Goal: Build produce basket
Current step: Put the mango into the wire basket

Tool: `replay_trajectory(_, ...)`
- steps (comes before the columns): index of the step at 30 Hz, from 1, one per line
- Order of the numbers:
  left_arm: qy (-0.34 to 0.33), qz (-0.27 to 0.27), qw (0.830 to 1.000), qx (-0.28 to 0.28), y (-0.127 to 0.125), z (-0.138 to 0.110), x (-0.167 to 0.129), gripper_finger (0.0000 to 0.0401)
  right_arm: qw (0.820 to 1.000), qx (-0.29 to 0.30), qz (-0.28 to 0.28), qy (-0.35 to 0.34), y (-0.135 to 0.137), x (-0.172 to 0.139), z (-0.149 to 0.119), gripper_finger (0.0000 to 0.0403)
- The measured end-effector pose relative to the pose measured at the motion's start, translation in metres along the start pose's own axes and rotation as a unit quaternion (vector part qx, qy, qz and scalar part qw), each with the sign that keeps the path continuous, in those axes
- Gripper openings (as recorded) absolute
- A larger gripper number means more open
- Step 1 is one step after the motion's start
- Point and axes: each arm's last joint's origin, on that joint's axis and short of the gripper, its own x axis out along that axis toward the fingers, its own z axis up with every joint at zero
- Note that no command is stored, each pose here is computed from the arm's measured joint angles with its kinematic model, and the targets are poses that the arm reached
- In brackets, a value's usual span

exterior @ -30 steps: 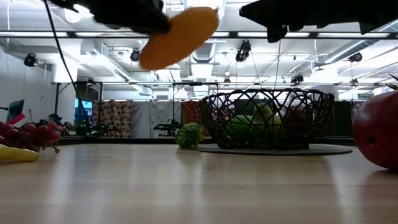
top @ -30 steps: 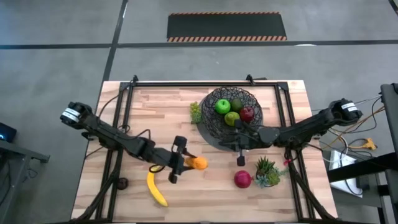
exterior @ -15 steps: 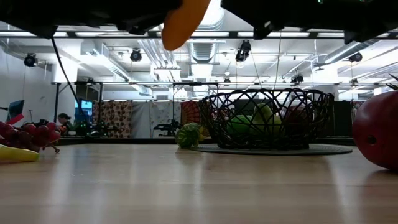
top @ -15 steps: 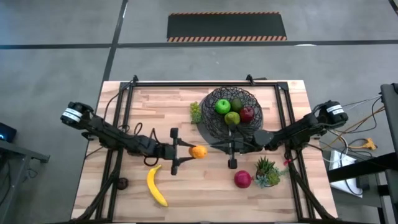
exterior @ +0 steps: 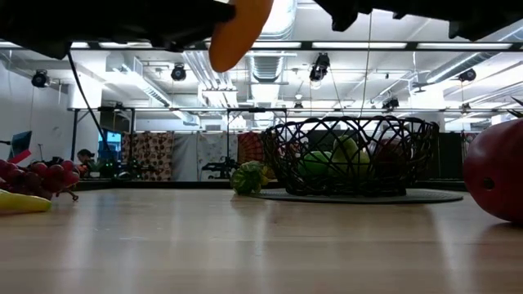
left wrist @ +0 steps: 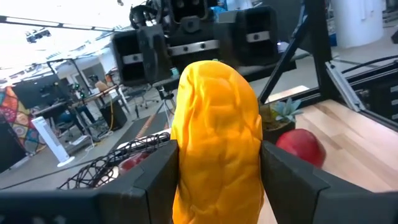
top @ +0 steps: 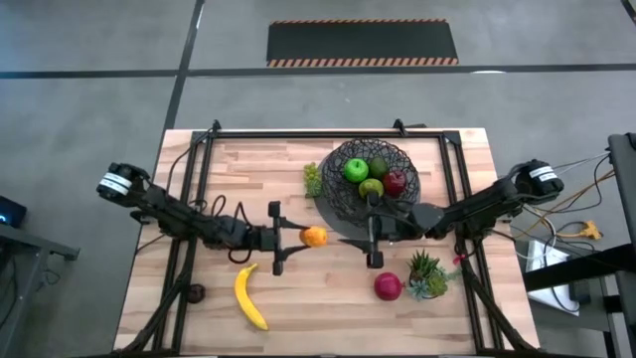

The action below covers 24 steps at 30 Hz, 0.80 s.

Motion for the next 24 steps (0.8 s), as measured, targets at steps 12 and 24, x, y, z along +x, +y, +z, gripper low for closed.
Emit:
replay_trajectory(12,0.002,0.009,1.0,0.0,0.004,-0.001,0.002,0.0187,1.0,-0.016,-0.002,0.02,0.007,0.037,-0.022,0.0313)
replay_trajectory(24,-0.007,0.014,1.0,-0.005,0.005,0.001,0.002,0.0187,0.999,-0.005,-0.017,0.03,-0.003,0.054,-0.034,0.0193)
